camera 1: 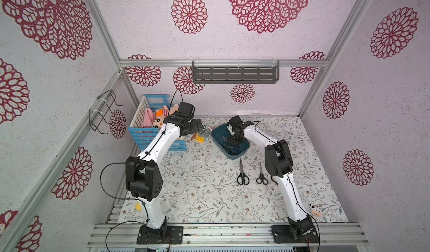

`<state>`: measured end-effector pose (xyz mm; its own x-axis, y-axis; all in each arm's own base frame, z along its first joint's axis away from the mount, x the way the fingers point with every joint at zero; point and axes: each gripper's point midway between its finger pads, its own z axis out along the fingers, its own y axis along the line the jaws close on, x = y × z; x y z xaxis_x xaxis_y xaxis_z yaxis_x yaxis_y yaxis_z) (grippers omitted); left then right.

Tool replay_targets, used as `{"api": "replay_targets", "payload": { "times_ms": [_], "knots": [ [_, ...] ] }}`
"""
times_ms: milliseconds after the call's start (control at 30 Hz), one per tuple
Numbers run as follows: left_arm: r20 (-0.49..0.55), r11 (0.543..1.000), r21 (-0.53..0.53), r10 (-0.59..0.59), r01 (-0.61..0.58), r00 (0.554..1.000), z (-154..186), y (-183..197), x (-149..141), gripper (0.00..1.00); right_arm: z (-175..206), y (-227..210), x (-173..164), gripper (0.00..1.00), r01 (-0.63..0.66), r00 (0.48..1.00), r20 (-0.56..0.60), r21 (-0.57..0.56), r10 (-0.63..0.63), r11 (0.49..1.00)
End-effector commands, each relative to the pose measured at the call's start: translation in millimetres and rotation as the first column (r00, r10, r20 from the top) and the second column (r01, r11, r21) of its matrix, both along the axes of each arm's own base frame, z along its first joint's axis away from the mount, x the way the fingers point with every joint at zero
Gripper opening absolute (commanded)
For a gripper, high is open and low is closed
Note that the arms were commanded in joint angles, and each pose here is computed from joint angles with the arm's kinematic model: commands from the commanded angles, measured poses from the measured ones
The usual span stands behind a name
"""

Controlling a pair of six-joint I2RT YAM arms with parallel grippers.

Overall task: Take the scissors out of the storage box
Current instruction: Pick up the scissors from the storage box.

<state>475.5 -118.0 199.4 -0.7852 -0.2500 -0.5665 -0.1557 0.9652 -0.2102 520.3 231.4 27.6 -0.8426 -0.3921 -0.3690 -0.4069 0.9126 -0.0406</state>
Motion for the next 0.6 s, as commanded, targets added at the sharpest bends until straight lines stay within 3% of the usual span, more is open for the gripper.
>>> {"api": "replay_targets", "payload": {
  "times_ms": [0,167,300,567],
  "knots": [
    [0.014,1.0,0.009,0.002,-0.002,1.0,2,4,2,1.0,-18,-2,-9,0.0,0.048,0.997,-0.069,0.029,-0.046,0.998],
    [0.018,1.0,0.018,-0.018,0.018,1.0,4,-4,3,1.0,40,11,17,0.0,0.079,0.995,0.046,0.136,-0.086,0.987],
    [0.023,0.999,0.025,-0.031,0.031,0.999,6,-12,2,1.0,74,11,28,0.0,0.062,0.991,0.113,0.143,-0.078,0.988],
    [0.012,0.999,0.012,-0.036,0.036,0.999,-1,-17,1,1.0,88,16,26,0.0,0.041,0.991,0.121,0.18,-0.063,0.983]
  ]
}}
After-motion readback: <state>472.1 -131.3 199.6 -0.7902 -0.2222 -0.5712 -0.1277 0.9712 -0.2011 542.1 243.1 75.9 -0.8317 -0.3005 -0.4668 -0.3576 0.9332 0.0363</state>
